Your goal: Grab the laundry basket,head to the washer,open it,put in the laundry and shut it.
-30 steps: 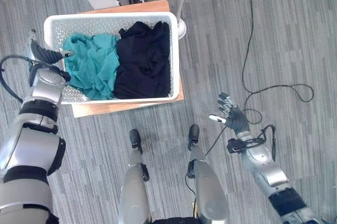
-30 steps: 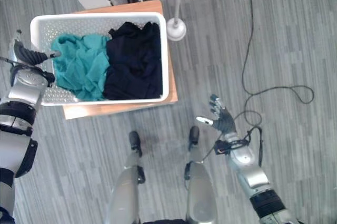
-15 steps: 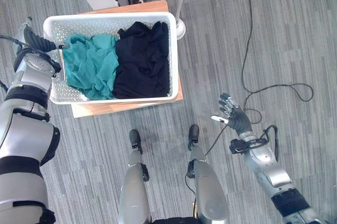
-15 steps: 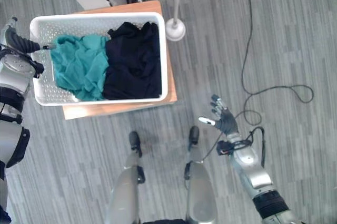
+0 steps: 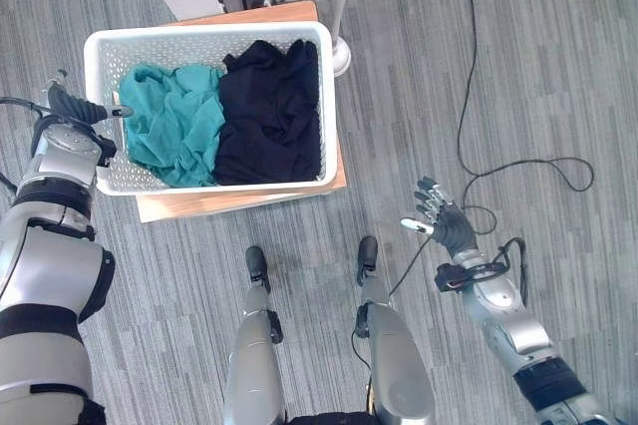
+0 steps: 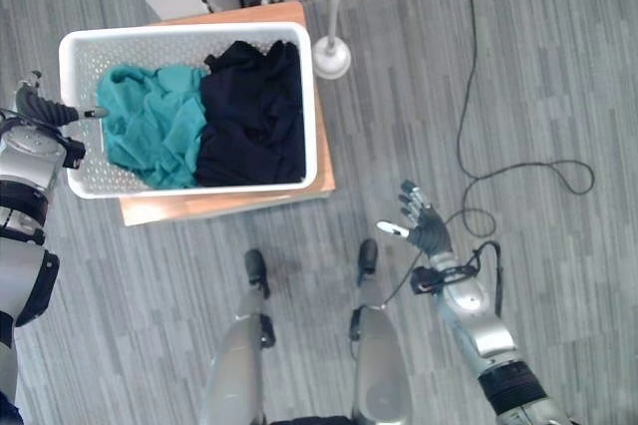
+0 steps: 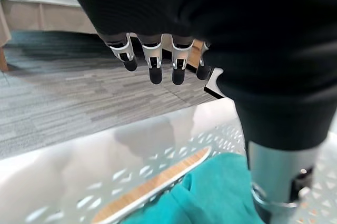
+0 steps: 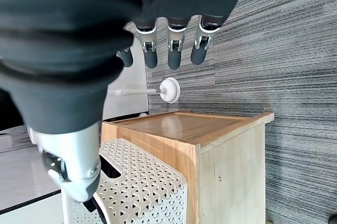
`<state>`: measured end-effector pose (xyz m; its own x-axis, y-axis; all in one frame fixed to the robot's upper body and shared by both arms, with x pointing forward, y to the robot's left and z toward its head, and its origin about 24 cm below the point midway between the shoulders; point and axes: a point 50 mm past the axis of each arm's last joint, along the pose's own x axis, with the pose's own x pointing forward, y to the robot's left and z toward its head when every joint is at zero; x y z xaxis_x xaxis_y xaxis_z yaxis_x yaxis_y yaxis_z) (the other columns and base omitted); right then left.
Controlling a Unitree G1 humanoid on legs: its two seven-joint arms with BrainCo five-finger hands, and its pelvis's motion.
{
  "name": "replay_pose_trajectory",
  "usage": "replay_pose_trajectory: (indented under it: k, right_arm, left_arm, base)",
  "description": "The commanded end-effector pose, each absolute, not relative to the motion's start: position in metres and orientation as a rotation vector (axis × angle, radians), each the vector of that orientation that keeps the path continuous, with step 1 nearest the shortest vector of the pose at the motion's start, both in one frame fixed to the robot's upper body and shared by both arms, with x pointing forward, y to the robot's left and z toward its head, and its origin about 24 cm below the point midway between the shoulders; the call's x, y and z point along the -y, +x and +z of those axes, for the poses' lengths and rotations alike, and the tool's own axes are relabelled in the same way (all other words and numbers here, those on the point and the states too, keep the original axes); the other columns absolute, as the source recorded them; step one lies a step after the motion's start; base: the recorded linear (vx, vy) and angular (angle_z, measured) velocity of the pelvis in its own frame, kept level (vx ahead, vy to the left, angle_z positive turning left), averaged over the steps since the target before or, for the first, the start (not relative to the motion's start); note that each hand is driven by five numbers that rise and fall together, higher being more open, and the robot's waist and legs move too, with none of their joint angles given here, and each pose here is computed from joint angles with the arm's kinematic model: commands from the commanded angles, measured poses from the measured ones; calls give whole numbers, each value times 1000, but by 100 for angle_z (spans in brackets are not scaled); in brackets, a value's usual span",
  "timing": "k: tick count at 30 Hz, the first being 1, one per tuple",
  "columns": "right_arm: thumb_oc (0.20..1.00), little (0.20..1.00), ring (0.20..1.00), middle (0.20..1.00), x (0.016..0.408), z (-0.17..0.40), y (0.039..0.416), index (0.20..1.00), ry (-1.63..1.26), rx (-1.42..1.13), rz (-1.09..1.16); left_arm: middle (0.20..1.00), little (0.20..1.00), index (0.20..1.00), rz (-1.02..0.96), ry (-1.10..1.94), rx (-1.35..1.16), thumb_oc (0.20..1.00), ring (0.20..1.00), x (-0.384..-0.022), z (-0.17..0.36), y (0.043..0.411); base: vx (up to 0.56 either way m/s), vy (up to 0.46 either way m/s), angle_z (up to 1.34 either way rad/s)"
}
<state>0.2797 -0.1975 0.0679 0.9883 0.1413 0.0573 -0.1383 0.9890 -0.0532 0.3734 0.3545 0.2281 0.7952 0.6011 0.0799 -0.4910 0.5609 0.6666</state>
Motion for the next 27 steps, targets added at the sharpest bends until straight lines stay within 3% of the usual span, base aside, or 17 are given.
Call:
replay_pose_trajectory:
  k: [1, 18, 24, 27]
  right_arm:
    - [1000, 1000, 1000, 1000, 214, 76, 275, 1000, -47, 97, 93]
    - [1000, 1000, 1000, 1000, 226, 85, 278, 1000, -89, 119, 52]
    - [1000, 1000, 1000, 1000, 214, 82, 279, 1000, -64, 112, 99]
    - [1000, 1000, 1000, 1000, 208, 109, 279, 1000, -27, 231, 123]
  left_arm:
    - [1000, 1000, 1000, 706, 722, -185, 1000, 1000, -367, 229, 366]
    - [1000, 1000, 1000, 570, 735, -266, 1000, 1000, -355, 205, 373]
    - [1000, 1000, 1000, 607, 817, -261, 1000, 1000, -362, 217, 369]
    - [1000, 1000, 1000, 636, 804, -263, 1000, 1000, -366, 217, 367]
  base:
    - [0, 0, 0]
    - [0, -2, -1]
    - [0, 0, 0]
    - [0, 0, 0]
